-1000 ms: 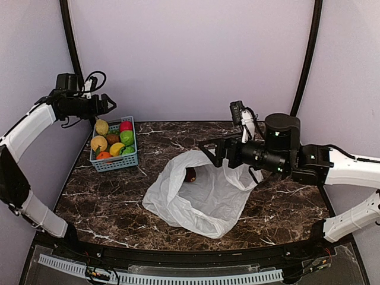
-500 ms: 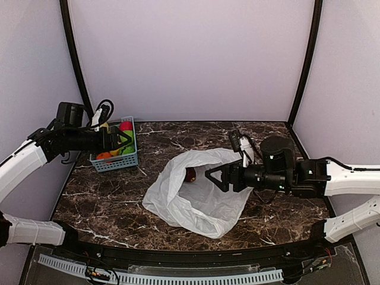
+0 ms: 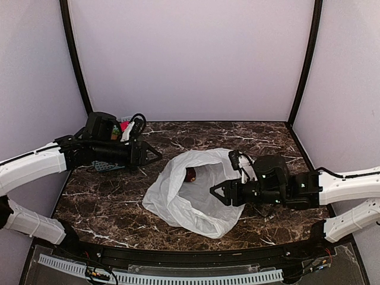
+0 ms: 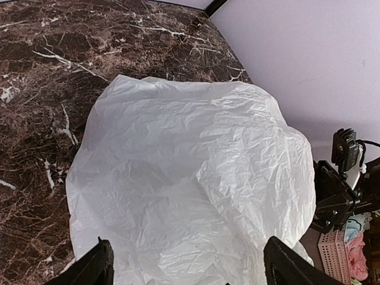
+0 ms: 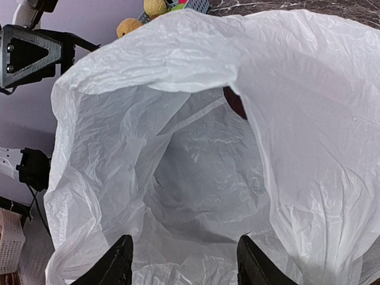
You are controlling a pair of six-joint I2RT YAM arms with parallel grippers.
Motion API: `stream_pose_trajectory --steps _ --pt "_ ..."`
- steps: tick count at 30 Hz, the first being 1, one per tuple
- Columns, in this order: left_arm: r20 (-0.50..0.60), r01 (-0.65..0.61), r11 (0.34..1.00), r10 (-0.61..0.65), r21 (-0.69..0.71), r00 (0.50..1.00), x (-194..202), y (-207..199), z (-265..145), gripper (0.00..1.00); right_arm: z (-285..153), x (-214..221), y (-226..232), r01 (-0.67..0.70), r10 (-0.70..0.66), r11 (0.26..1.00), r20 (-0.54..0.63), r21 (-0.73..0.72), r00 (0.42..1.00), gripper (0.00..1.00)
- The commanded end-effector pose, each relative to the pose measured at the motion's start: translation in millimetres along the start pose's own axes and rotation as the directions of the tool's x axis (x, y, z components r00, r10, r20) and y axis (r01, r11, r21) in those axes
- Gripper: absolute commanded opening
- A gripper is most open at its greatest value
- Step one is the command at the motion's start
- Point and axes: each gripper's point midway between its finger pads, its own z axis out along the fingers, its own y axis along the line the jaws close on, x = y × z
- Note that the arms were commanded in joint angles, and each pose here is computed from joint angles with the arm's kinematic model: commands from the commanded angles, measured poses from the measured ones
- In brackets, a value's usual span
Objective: Untie the knot of the plastic bag and take out the fruit
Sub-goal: Reach into the takeout bag at the center of the board.
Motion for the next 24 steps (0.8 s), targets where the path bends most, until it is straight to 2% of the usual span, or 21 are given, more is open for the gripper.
stream_pose_trajectory --steps 1,5,9,24 --pt "-0.014 0.018 0.999 -0.018 0.034 1.000 4.4 -5.1 21.5 0.86 12.5 8.6 1.2 -0.017 0.017 1.000 -0.006 -0.007 1.000 0.53" --pt "-0.017 0.026 1.000 -0.026 0.016 1.000 3.0 1.4 33.8 0.86 31.8 22.8 3.7 0.024 -0.024 1.000 -0.075 0.011 0.997 0.45" --pt "-0.019 0.028 1.000 -0.028 0.001 0.999 -2.4 5.3 44.8 0.87 46.4 39.7 8.9 0.054 -0.051 0.998 -0.130 0.018 0.990 0.42" --pt "-0.058 -0.007 0.997 0.003 -0.075 0.998 -16.0 26.2 75.2 0.89 56.4 79.0 18.6 0.062 -0.060 0.998 -0.235 0.001 0.970 0.40"
